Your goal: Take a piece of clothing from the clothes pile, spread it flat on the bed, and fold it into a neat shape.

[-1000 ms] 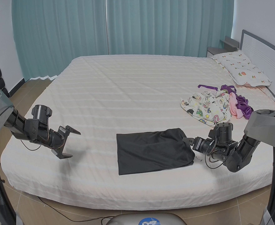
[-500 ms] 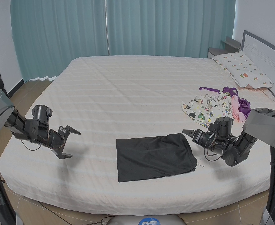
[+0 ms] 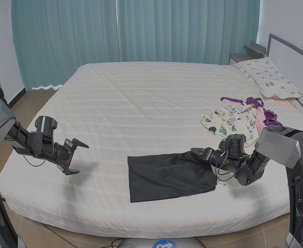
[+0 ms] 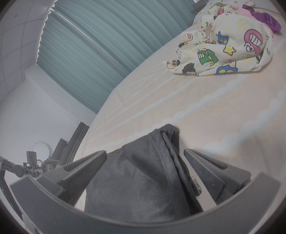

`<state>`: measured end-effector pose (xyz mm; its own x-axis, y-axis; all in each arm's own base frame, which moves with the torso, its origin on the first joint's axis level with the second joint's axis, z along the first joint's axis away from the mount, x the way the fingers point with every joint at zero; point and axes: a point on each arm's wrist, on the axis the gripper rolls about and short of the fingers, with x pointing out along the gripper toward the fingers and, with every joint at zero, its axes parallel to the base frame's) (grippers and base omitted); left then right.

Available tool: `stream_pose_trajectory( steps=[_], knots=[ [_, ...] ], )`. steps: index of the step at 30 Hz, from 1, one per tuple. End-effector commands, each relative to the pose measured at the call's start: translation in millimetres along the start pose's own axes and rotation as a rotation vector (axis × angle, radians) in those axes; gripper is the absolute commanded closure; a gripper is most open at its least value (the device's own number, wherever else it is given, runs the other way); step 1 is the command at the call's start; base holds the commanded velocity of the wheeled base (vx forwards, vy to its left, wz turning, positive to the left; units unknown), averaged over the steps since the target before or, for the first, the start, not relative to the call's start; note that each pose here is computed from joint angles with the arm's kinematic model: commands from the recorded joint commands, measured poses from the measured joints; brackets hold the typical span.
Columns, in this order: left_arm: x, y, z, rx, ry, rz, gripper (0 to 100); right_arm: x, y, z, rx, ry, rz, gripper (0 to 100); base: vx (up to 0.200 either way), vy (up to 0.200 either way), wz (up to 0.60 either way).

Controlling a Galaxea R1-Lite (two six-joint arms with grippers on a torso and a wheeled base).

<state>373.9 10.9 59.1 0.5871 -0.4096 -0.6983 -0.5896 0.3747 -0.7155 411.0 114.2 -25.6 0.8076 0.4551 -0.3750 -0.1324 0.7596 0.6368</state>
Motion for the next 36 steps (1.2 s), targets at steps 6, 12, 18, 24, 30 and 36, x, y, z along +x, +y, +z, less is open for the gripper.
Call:
stream_pose_trajectory(
  steps=[6,12,18,24,30,36],
  knots=[
    [0.1,-0.1,-0.1,0.001,-0.002,0.0,0,2.2,-3.2,-3.6,0.003,0.009,-0.01,100,0.0,0.0,0.0],
    [0.6,0.3,0.0,0.0,-0.001,0.002,0,-2.5,-3.9,-3.8,0.006,0.011,-0.022,100,0.0,0.0,0.0],
    [0.6,0.3,0.0,0.002,-0.002,0.002,0,-6.8,-5.0,4.0,0.02,-0.009,-0.028,100,0.0,0.0,0.0],
    [0.6,0.3,0.0,0.0,-0.004,0.003,0,-10.0,-13.4,4.2,0.023,-0.029,-0.087,100,0.0,0.0,0.0],
    [0.6,0.3,0.0,0.0,-0.004,0.003,0,-10.9,-17.8,4.3,0.028,-0.022,-0.13,100,0.0,0.0,0.0],
    [0.6,0.3,0.0,0.0,-0.004,0.003,0,-11.5,-19.3,4.4,0.029,-0.02,-0.138,100,0.0,0.0,0.0]
  ],
)
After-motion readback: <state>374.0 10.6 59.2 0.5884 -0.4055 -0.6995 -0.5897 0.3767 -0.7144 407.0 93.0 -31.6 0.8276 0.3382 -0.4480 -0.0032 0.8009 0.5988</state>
